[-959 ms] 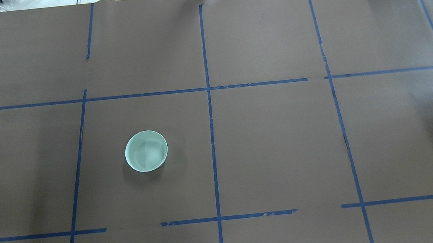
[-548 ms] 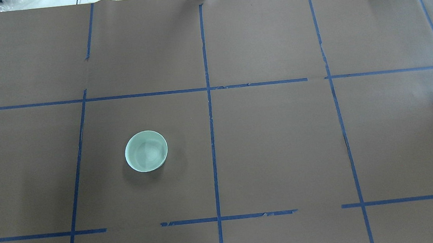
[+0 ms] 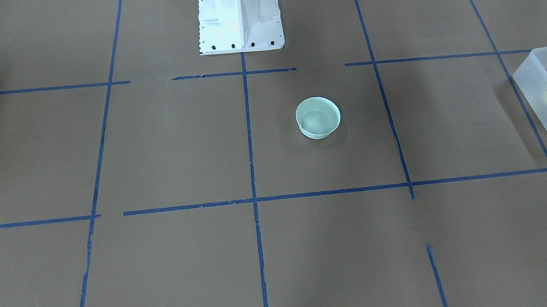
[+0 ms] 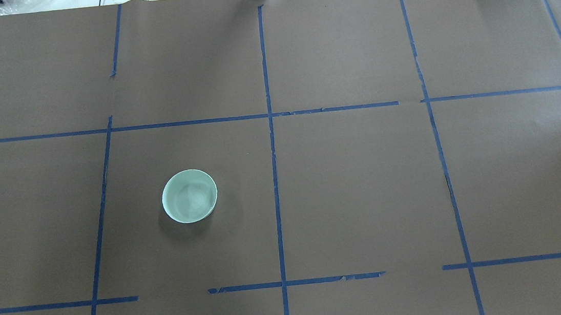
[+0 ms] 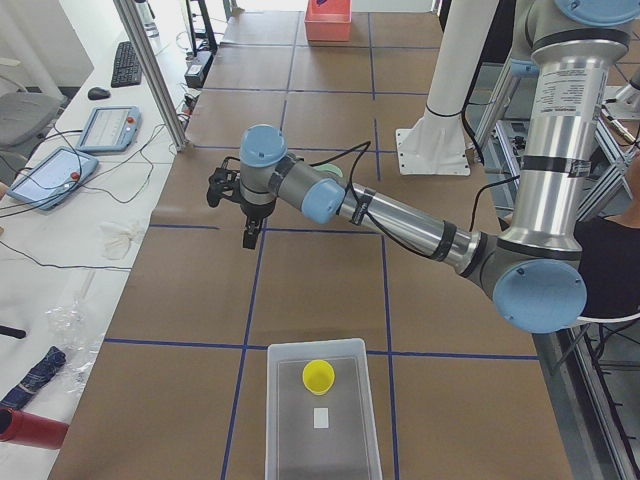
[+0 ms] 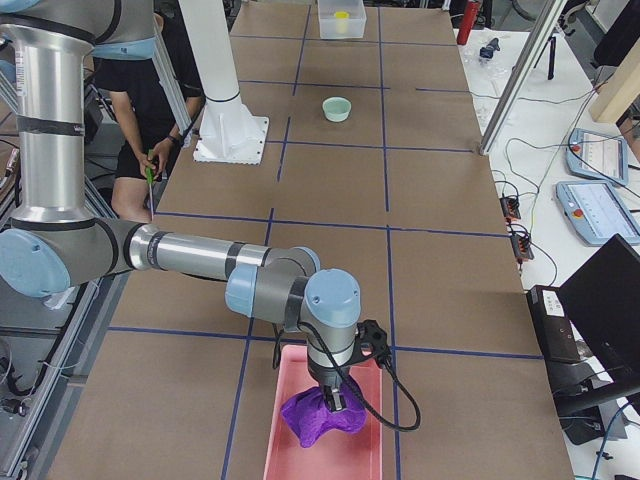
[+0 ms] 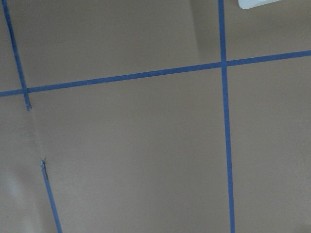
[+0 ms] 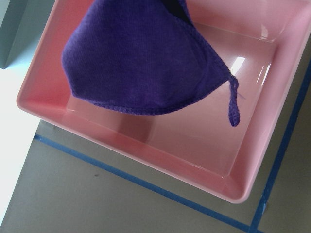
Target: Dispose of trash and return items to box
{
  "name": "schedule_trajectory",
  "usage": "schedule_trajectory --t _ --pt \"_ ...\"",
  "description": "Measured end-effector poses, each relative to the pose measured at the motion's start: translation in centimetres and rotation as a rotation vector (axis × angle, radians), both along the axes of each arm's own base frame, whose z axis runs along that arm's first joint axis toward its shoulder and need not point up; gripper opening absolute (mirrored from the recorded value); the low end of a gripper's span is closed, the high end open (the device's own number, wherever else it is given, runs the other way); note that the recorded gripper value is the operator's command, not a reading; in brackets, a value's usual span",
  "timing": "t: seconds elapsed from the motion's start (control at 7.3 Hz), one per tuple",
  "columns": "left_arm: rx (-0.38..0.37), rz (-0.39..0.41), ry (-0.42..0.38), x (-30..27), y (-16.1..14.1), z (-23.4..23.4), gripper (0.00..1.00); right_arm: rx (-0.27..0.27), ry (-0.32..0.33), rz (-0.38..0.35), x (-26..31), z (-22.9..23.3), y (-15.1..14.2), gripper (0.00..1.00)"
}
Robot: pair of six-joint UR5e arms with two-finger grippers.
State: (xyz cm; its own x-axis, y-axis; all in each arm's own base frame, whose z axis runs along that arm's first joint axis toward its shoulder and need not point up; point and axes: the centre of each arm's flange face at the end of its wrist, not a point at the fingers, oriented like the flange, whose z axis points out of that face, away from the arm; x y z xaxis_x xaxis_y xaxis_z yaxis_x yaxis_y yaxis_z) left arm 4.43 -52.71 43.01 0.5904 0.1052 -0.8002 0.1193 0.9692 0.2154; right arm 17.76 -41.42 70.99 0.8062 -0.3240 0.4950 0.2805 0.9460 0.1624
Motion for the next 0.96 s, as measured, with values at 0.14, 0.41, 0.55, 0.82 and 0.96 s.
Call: schedule_trajectory --t 0.14,0.41,0.55,0.82,0.96 --pt "0.003 0.021 0.033 3.7 0.2 -2.5 1.00 -0.011 -0.037 0.009 -0.4 0.6 0.1 1.00" --pt "0.037 0.072 0.087 9.7 1.7 -5.6 1.00 -0.024 -0.123 0.042 -2.4 -0.2 -0.9 1.00" --pt "0.055 0.086 0.081 12.4 2.8 -6.6 1.00 -0.038 -0.134 0.060 -4.2 -1.7 -2.0 1.00" --pt "0.025 0.077 0.073 18.0 5.1 -8.3 1.00 -0.083 -0.147 0.190 -7.3 -6.9 -4.1 1.00" --pt "-0.016 0.060 0.070 21.4 6.3 -9.0 1.00 -0.106 -0.176 0.251 -8.5 -9.2 -4.6 1.00"
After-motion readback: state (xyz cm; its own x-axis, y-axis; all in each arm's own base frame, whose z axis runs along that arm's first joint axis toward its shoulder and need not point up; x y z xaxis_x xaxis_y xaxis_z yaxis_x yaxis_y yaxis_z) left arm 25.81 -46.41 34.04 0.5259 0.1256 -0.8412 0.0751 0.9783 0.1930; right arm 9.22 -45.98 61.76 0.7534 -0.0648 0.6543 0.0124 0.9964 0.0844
